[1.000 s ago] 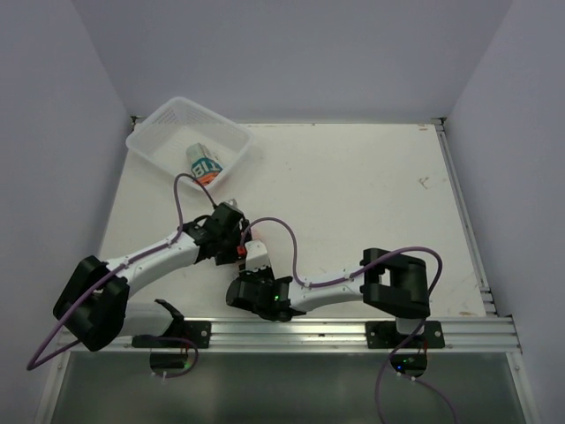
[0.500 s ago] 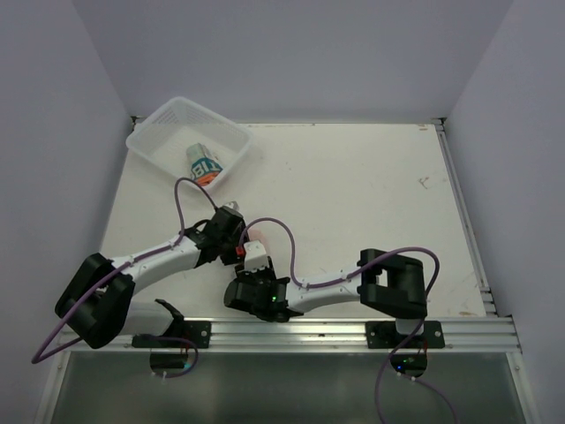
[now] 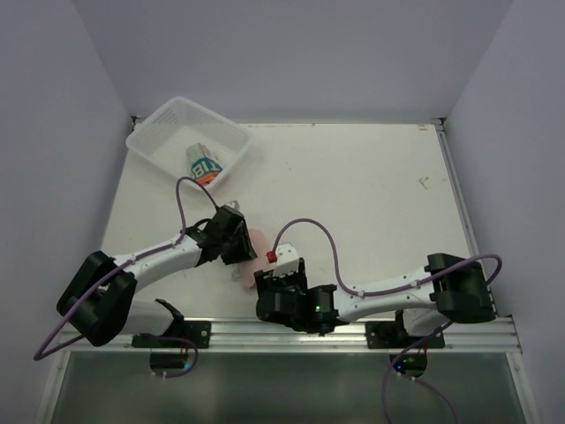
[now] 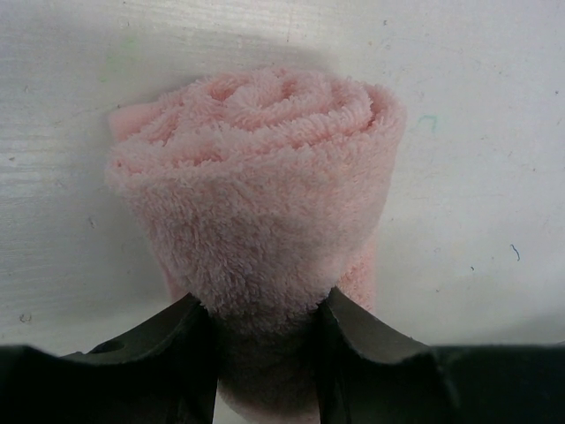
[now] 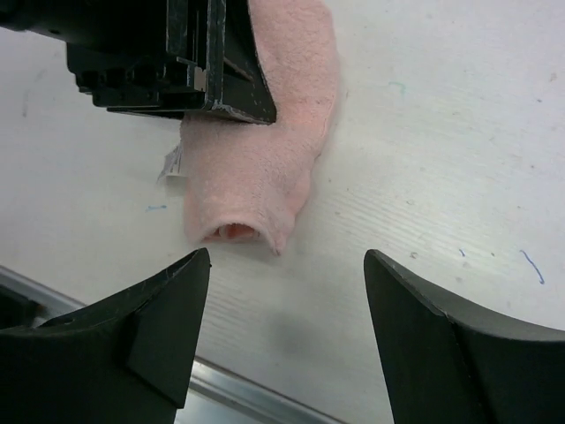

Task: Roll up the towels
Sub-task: Place the rolled towel into the container

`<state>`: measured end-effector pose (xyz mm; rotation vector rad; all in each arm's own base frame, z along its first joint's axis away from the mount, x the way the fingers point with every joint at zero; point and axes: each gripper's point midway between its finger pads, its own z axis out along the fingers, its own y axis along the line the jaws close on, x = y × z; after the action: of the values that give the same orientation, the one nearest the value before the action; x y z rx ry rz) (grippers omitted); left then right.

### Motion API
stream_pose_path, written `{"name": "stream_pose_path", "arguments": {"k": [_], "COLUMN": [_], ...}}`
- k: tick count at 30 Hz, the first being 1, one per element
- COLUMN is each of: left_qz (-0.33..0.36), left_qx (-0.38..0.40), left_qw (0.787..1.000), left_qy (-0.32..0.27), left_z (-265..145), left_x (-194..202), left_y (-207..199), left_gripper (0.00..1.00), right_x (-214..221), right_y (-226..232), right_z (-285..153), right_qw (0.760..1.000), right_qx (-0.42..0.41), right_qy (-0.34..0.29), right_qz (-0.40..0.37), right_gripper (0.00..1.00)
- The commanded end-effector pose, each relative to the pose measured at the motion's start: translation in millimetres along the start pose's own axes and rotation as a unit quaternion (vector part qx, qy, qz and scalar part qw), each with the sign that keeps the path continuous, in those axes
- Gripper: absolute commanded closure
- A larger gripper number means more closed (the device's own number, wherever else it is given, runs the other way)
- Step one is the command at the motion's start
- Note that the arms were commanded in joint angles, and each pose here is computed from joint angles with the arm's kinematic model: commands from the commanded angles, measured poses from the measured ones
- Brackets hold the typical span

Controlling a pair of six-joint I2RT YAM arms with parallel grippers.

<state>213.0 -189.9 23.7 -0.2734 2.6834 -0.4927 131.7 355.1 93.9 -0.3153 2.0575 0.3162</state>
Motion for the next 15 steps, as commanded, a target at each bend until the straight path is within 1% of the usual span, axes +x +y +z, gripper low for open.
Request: {"name": "stream_pose_path", "arguments": {"k": [1, 3, 5, 6, 9, 15], "left_qz": [0.027, 0.027, 0.026, 0.026, 0.028, 0.042], "left_qx": [-0.097, -0.095, -0.091, -0.089, -0.090, -0.097], "left_qw": [0.993, 0.993, 0.994, 0.994, 0.995, 0.994], "left_qy": [0.066, 0.063, 0.056, 0.054, 0.043, 0.019], "left_z": [8, 7, 6, 5, 2, -4], "left_x": [37, 35, 30, 28, 18, -5], "left_y": [52, 51, 46, 44, 38, 27], "left_gripper": [0.81, 0.85, 0.86, 0.89, 0.93, 0.99], "right_x": [-24, -26, -27, -23, -21, -16], "right_y": [-27, -41, -49, -57, -68, -74], "right_z": [-21, -28, -32, -33, -36, -36], "right_qw": [0.998, 0.997, 0.997, 0.997, 0.997, 0.997], "right_qx": [0.014, 0.013, 0.015, 0.023, 0.027, 0.028], "right_qy": [-0.043, -0.045, -0.047, -0.045, -0.046, -0.042], "right_qz": [0.043, 0.053, 0.060, 0.054, 0.059, 0.059], "right_gripper": [0.26, 0.26, 0.26, 0.26, 0.26, 0.26]}}
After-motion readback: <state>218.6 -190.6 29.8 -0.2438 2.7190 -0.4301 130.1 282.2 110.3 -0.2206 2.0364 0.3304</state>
